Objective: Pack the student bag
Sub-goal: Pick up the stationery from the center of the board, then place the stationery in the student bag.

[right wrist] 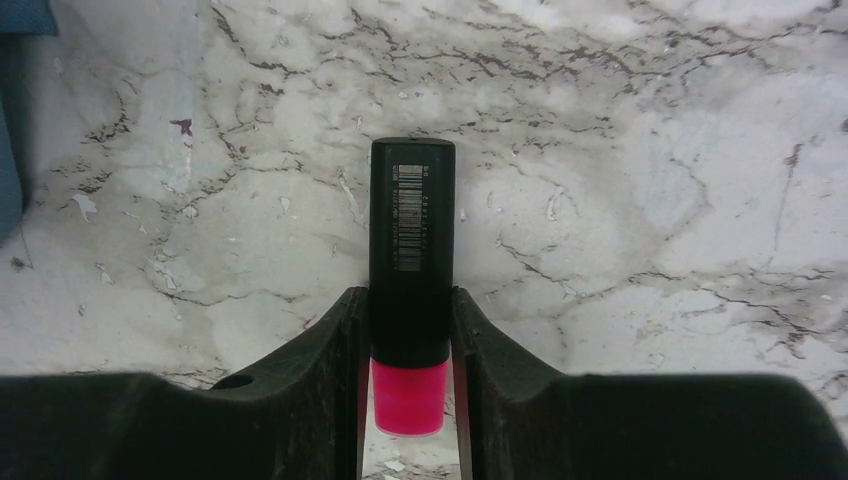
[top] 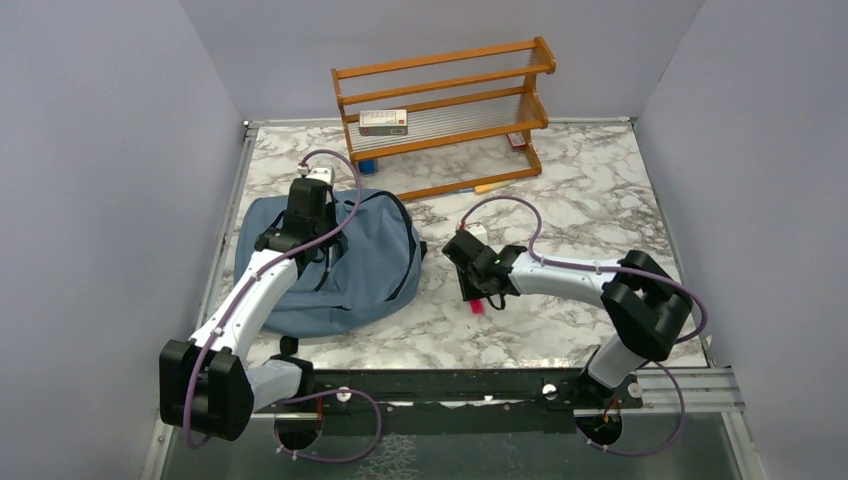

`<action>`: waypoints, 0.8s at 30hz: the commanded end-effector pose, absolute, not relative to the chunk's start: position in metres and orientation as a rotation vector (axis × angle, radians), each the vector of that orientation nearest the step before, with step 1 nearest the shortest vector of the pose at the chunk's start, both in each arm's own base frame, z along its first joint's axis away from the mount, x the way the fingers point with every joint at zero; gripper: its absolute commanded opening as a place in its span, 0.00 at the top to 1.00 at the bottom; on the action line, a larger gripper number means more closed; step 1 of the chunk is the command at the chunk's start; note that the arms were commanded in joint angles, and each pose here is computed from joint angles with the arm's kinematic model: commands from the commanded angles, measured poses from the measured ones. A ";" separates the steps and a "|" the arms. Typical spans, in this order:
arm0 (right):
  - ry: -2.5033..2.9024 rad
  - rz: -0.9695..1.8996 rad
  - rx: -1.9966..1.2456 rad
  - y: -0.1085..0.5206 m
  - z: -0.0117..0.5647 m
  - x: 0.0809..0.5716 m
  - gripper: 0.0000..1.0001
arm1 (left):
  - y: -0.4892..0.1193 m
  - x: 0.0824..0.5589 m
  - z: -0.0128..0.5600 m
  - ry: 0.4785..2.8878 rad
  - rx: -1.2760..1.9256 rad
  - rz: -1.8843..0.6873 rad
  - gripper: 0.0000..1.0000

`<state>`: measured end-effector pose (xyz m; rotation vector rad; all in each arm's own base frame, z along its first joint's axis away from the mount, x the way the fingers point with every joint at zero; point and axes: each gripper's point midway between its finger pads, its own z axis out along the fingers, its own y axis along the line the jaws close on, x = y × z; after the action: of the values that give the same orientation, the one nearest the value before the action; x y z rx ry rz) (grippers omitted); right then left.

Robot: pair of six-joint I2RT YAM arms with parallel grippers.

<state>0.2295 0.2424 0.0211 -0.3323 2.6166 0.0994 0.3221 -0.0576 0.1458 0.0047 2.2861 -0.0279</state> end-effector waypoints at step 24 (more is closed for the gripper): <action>2.169 1.366 -0.573 0.458 0.194 0.244 0.78 | -0.080 0.340 0.188 2.156 0.024 -0.174 1.00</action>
<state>0.2660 0.4215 0.1842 -0.5054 2.1738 1.0671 0.3233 -0.0623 0.1483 0.0085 2.2833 -0.0588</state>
